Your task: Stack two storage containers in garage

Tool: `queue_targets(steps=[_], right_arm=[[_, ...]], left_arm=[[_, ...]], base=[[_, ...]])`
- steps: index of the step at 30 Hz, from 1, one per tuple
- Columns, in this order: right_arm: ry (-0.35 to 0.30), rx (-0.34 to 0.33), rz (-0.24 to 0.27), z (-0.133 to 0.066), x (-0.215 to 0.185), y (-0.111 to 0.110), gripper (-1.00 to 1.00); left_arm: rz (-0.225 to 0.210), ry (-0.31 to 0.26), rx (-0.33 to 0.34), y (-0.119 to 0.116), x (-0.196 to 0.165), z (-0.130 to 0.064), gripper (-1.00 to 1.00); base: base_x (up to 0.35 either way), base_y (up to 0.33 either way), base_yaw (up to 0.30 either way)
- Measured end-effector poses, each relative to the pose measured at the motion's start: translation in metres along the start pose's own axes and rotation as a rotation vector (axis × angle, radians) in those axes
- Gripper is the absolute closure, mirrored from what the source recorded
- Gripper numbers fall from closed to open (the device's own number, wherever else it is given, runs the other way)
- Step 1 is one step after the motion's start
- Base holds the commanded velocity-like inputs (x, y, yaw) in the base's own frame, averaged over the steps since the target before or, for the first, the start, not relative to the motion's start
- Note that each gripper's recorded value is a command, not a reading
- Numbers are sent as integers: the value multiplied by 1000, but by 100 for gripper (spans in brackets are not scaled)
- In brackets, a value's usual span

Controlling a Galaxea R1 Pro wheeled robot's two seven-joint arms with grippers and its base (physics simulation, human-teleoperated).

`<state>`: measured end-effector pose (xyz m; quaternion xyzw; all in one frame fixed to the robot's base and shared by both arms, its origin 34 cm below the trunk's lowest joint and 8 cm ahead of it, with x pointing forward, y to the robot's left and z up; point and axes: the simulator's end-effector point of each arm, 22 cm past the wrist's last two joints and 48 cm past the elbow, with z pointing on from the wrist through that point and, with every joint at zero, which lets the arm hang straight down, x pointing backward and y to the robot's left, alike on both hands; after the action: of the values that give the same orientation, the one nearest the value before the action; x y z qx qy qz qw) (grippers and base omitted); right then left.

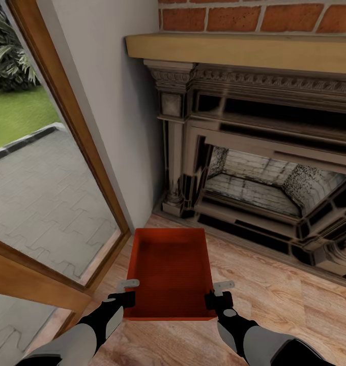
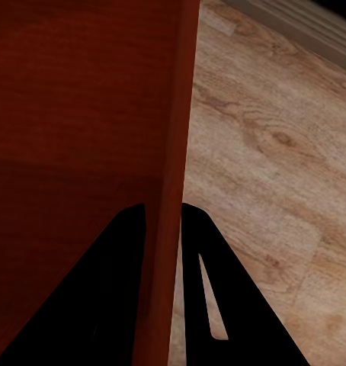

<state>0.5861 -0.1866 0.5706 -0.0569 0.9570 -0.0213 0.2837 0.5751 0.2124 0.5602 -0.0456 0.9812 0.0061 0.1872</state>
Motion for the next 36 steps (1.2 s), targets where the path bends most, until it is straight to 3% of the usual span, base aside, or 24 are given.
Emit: queue_targets(steps=[36], right_arm=[[-52, 7, 0, -10, -29, -3, 100]], left_arm=[[-1, -52, 5, -1, -26, -15, 100]], base=[[0, 0, 0]])
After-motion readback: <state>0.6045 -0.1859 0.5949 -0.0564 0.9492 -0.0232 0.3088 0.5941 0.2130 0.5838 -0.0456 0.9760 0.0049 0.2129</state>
